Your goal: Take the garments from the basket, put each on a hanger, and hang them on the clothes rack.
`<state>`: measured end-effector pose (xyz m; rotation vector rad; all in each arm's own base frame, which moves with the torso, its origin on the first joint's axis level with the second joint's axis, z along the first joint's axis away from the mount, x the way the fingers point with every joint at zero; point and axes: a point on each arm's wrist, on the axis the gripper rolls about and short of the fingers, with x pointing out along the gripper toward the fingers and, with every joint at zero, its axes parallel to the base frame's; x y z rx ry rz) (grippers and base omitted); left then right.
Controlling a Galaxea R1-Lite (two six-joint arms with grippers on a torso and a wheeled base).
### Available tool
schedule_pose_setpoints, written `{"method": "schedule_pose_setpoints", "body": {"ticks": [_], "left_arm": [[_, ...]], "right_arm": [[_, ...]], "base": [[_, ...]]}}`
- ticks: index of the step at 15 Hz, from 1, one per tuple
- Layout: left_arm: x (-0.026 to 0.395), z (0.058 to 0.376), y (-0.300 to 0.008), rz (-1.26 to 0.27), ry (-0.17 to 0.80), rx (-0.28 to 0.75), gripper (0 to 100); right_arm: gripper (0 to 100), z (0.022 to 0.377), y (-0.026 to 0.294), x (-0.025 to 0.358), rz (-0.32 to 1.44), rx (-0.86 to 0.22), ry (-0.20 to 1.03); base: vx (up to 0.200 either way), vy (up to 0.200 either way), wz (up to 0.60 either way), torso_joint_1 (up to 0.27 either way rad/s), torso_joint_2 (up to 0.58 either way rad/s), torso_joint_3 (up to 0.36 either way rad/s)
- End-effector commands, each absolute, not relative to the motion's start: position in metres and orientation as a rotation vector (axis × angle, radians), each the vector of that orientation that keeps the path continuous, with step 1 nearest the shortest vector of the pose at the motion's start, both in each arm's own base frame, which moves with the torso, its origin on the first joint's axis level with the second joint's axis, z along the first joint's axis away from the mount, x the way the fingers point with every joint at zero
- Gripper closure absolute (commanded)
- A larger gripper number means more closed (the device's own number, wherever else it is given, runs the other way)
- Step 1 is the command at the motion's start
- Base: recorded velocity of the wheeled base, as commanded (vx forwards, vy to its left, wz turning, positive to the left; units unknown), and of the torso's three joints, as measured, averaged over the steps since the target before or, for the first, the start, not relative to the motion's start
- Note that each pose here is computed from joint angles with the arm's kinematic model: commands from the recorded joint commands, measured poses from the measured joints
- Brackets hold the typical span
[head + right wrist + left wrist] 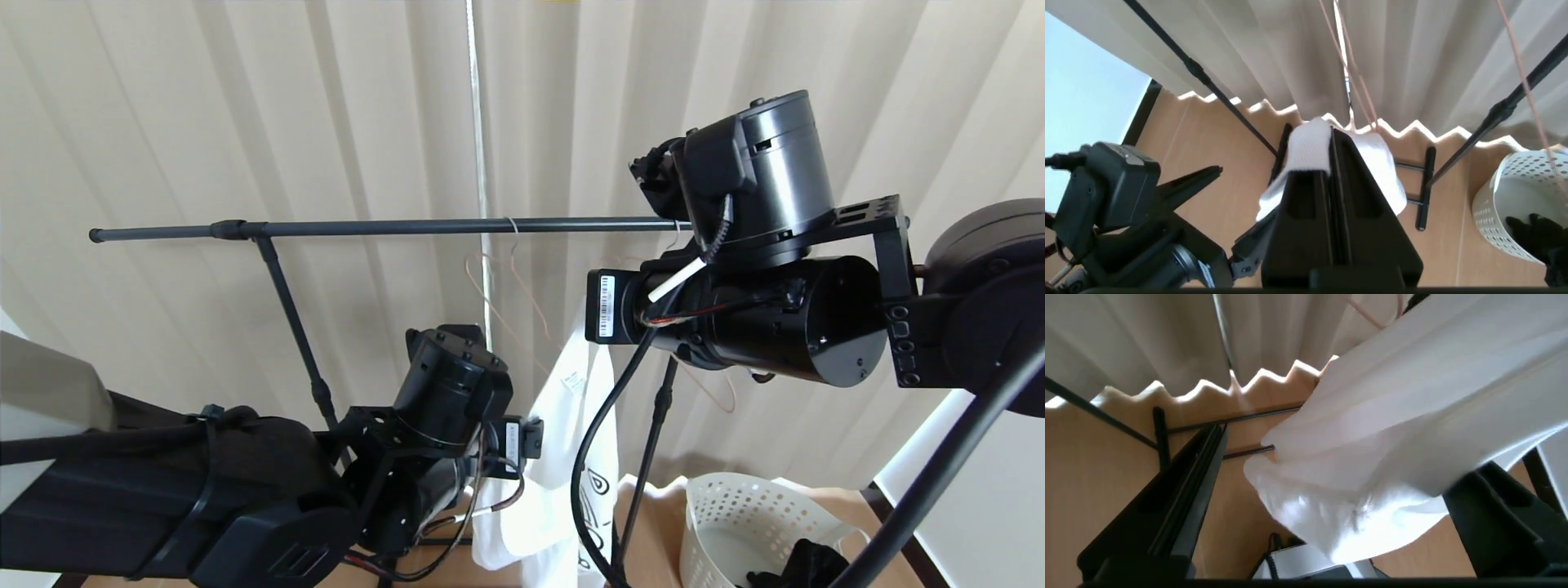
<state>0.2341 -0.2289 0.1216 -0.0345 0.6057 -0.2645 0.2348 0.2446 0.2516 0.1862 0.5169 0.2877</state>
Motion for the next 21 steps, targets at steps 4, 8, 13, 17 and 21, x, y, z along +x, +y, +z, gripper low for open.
{"method": "schedule_pose_setpoints", "body": {"ticks": [4, 8, 13, 17, 21], "left_arm": [[0.239, 0.117, -0.219, -0.214, 0.611, -0.028, 0], [0.239, 0.117, -0.217, -0.207, 0.613, -0.028, 0], [0.243, 0.104, -0.215, -0.184, 0.647, -0.007, 0], [0.244, 0.096, -0.218, -0.185, 0.665, 0.008, 100], [0.242, 0.125, -0.215, -0.206, 0.585, -0.048, 100]], "right_arm": [[100, 0.255, 0.227, 0.228, 0.265, 0.194, 0.509], [100, 0.254, 0.215, 0.228, 0.238, 0.197, 0.51], [100, 0.263, 0.197, 0.212, 0.239, 0.206, 0.492], [100, 0.262, 0.189, 0.209, 0.227, 0.207, 0.492], [100, 0.256, 0.182, 0.215, 0.197, 0.187, 0.504]], "base": [[0.0, 0.0, 0.0, 0.0, 0.0, 0.0], [0.0, 0.0, 0.0, 0.0, 0.0, 0.0], [0.0, 0.0, 0.0, 0.0, 0.0, 0.0], [0.0, 0.0, 0.0, 0.0, 0.0, 0.0], [0.0, 0.0, 0.0, 0.0, 0.0, 0.0]]}}
